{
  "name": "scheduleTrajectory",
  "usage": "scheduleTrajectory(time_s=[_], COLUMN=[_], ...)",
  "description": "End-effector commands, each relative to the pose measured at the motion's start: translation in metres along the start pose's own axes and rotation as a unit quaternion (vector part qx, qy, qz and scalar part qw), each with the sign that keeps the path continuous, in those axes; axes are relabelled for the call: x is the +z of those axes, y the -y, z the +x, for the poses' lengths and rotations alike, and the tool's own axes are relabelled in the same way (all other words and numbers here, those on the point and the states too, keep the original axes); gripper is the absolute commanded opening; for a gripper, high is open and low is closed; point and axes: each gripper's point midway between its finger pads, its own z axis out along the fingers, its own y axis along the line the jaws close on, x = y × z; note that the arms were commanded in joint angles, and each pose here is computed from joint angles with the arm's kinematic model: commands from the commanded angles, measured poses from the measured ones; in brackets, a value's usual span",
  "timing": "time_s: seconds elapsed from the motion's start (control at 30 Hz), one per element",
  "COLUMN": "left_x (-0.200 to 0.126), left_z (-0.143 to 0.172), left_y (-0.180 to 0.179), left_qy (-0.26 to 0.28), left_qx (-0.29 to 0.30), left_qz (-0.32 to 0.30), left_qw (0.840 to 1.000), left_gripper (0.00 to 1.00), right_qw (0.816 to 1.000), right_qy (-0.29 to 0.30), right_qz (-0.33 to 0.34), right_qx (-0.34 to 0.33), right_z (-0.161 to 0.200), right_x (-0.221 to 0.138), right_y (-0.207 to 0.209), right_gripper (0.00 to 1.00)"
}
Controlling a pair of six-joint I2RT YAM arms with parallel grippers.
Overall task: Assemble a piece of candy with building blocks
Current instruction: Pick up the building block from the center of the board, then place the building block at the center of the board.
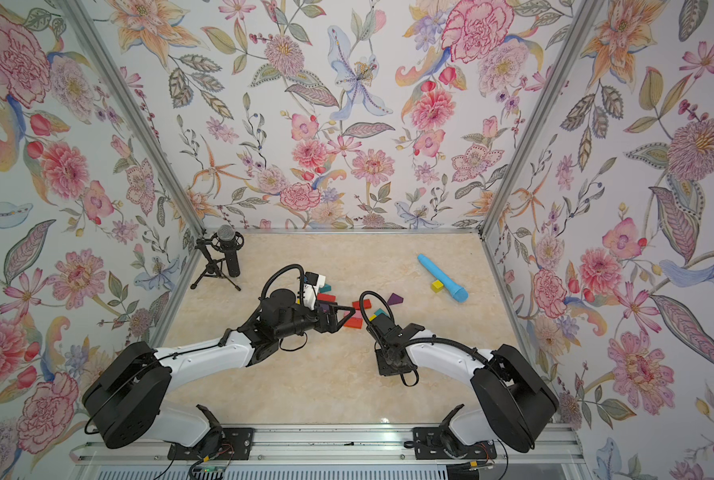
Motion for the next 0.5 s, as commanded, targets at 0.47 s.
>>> scheduleTrajectory(time_s=[0.47], left_x=[-0.031], left_z=[-0.005], left_y=[-0.030], left_qy=[0.013], left_qx=[0.002], left_qz=[-0.062], left_qw=[0.998], left_gripper=[0.99], right_qw=[0.991], right_qy=[-0.007], right_qz=[0.010], right_qx=[-0.130], right_z=[-0.074], right_x=[0.025], right_y=[-0.040], right_gripper=[0.27])
